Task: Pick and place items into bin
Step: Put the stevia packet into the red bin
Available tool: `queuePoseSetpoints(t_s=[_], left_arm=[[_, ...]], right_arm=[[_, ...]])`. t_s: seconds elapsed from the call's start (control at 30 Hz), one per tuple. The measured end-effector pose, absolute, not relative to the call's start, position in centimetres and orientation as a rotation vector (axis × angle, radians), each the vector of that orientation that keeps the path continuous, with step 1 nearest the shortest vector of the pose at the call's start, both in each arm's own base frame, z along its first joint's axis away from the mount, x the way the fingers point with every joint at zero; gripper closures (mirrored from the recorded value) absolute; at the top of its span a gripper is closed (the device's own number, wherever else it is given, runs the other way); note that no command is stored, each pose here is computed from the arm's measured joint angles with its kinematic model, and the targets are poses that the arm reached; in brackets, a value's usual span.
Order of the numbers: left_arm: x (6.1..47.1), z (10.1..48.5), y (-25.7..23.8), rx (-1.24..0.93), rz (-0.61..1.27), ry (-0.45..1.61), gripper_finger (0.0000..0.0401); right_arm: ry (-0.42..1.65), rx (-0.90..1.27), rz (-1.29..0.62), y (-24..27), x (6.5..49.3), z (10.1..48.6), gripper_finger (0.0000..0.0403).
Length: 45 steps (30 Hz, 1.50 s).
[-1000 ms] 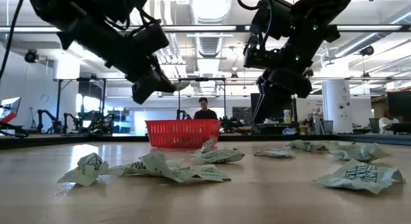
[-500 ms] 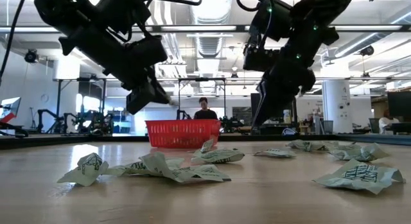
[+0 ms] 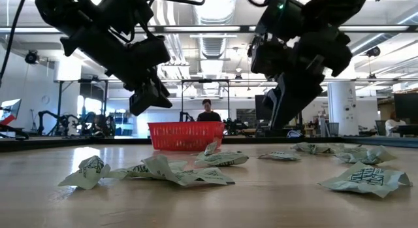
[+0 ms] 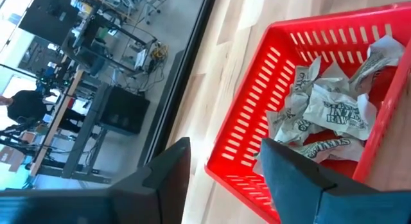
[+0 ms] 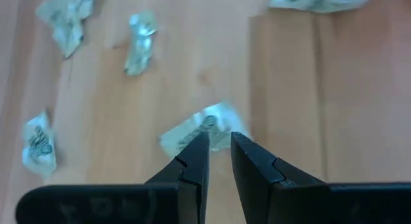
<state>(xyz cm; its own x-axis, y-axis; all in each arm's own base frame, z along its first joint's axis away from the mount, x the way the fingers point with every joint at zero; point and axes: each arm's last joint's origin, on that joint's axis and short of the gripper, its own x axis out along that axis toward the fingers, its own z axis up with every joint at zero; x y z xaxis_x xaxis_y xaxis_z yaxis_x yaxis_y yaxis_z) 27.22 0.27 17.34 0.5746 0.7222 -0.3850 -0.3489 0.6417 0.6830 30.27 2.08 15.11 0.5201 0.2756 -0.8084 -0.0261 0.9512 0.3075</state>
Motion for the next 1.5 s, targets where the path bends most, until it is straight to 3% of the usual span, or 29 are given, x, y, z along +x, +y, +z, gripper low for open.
queuePoseSetpoints(t_s=[0.37, 0.87, 1.5], left_arm=[[27.2, 17.6, 0.3, 0.587, 0.673, 0.698, 0.0228], [27.2, 17.7, 0.3, 0.584, 0.674, 0.693, 0.0228], [27.2, 17.7, 0.3, 0.584, 0.674, 0.693, 0.0228]], right_arm=[[0.925, 0.153, 0.122, 3.9, 30.3, 14.8, 0.0343], [0.938, 0.150, 0.037, 4.2, 29.4, 13.7, 0.0257], [0.907, 0.166, 0.032, 4.4, 29.5, 10.5, 0.0251]])
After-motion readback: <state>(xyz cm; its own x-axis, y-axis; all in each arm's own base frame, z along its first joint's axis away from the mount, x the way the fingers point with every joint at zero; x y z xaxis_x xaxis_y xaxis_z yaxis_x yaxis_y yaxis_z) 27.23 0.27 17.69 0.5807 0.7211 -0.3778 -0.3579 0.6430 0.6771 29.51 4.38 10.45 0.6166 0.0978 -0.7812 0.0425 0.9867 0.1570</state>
